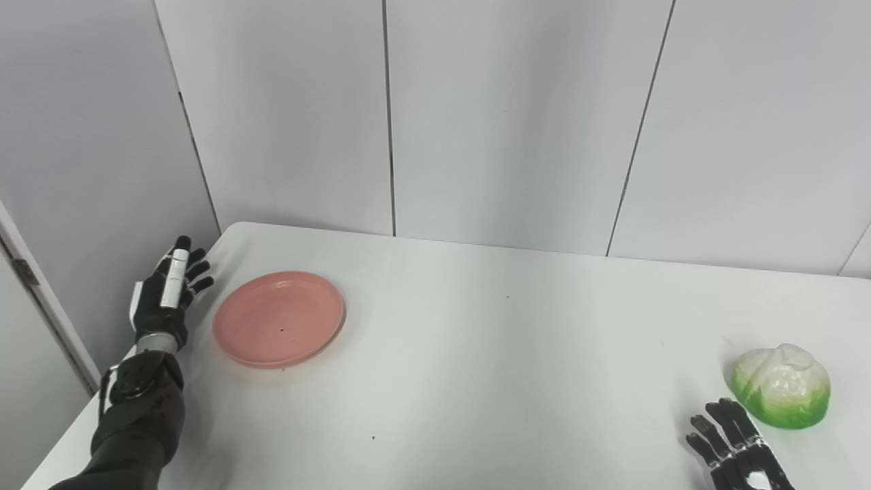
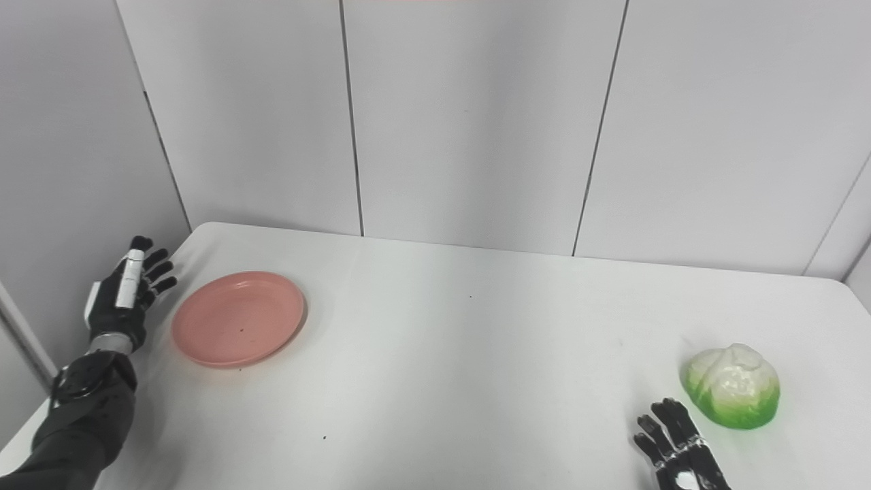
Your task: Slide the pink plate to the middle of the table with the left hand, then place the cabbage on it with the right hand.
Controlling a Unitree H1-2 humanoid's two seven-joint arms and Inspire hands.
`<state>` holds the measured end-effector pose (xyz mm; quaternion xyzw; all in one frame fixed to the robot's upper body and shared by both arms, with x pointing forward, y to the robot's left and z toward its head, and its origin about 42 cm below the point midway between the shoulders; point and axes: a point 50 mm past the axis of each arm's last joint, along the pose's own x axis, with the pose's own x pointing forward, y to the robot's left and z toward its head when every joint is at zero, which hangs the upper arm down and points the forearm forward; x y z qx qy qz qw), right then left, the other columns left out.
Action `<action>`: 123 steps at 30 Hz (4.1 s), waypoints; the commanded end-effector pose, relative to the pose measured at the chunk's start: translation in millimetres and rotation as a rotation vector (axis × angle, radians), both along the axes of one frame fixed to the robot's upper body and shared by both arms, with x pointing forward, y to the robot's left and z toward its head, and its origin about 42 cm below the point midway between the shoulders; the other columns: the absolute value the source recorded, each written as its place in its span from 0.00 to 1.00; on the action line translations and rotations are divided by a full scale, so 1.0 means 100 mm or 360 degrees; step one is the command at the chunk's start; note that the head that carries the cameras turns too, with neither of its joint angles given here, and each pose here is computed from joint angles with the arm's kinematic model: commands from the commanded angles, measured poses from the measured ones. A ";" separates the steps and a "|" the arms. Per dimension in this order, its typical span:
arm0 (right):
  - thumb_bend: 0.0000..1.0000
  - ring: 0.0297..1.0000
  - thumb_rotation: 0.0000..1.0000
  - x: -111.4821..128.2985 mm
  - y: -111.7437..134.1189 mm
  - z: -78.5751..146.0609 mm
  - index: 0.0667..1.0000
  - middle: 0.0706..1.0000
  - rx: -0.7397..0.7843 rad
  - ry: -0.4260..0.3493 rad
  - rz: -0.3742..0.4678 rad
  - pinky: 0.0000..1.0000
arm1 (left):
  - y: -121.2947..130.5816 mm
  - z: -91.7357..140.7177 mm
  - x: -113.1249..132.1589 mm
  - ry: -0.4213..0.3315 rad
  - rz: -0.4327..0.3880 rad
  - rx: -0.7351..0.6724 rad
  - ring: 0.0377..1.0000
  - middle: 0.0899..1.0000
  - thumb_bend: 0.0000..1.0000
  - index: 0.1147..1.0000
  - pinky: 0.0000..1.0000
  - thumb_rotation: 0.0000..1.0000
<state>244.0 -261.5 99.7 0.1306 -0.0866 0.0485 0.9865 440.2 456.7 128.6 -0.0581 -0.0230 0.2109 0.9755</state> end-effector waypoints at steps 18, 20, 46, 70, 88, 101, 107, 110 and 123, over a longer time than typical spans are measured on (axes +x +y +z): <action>0.86 0.86 0.69 -0.14 0.13 -0.16 0.86 0.88 0.0025 0.0177 0.0002 0.87 | -0.38 -0.07 0.13 -0.0029 -0.0202 -0.0073 0.81 0.80 0.90 0.82 0.74 0.75; 0.86 0.87 0.69 -0.14 0.14 -0.16 0.86 0.88 0.0030 0.0169 0.0010 0.87 | -0.44 -0.10 0.13 -0.0035 -0.0237 -0.0074 0.81 0.79 0.91 0.81 0.73 0.74; 0.87 0.86 0.66 -0.14 0.25 -0.07 0.86 0.87 0.0025 0.0180 0.0032 0.88 | -1.11 -0.28 0.04 0.0015 -0.0555 -0.0073 0.83 0.81 0.93 0.83 0.72 0.76; 0.87 0.84 0.67 -0.12 0.45 0.02 0.87 0.85 0.0012 0.0206 0.0040 0.88 | -2.12 -0.04 0.00 0.0062 -0.0700 -0.0010 0.86 0.81 0.94 0.82 0.83 0.83; 0.87 0.84 0.67 -0.08 0.61 0.10 0.86 0.85 -0.0008 0.0210 0.0039 0.88 | -2.57 -0.03 -0.21 0.0067 -0.0808 -0.0087 0.85 0.80 0.94 0.77 0.82 0.83; 0.84 0.84 0.69 -0.05 0.84 0.16 0.87 0.84 -0.0028 0.0220 0.0049 0.89 | -2.82 0.05 -0.24 0.0060 -0.0855 -0.0070 0.86 0.80 0.91 0.80 0.87 0.85; 0.85 0.85 0.69 -0.03 0.96 0.19 0.87 0.84 -0.0026 0.0215 0.0063 0.89 | -2.87 0.10 -0.19 0.0067 -0.0867 -0.0068 0.86 0.81 0.93 0.79 0.85 0.85; 0.84 0.85 0.69 -0.02 1.02 0.20 0.87 0.84 -0.0013 0.0216 0.0070 0.90 | -2.89 0.12 -0.17 0.0063 -0.0878 -0.0087 0.86 0.82 0.95 0.78 0.85 0.85; 0.81 0.85 0.71 -0.02 1.13 0.24 0.88 0.85 -0.0017 0.0216 0.0078 0.92 | -3.10 0.12 -0.16 0.0073 -0.0895 -0.0153 0.85 0.81 0.96 0.78 0.85 0.86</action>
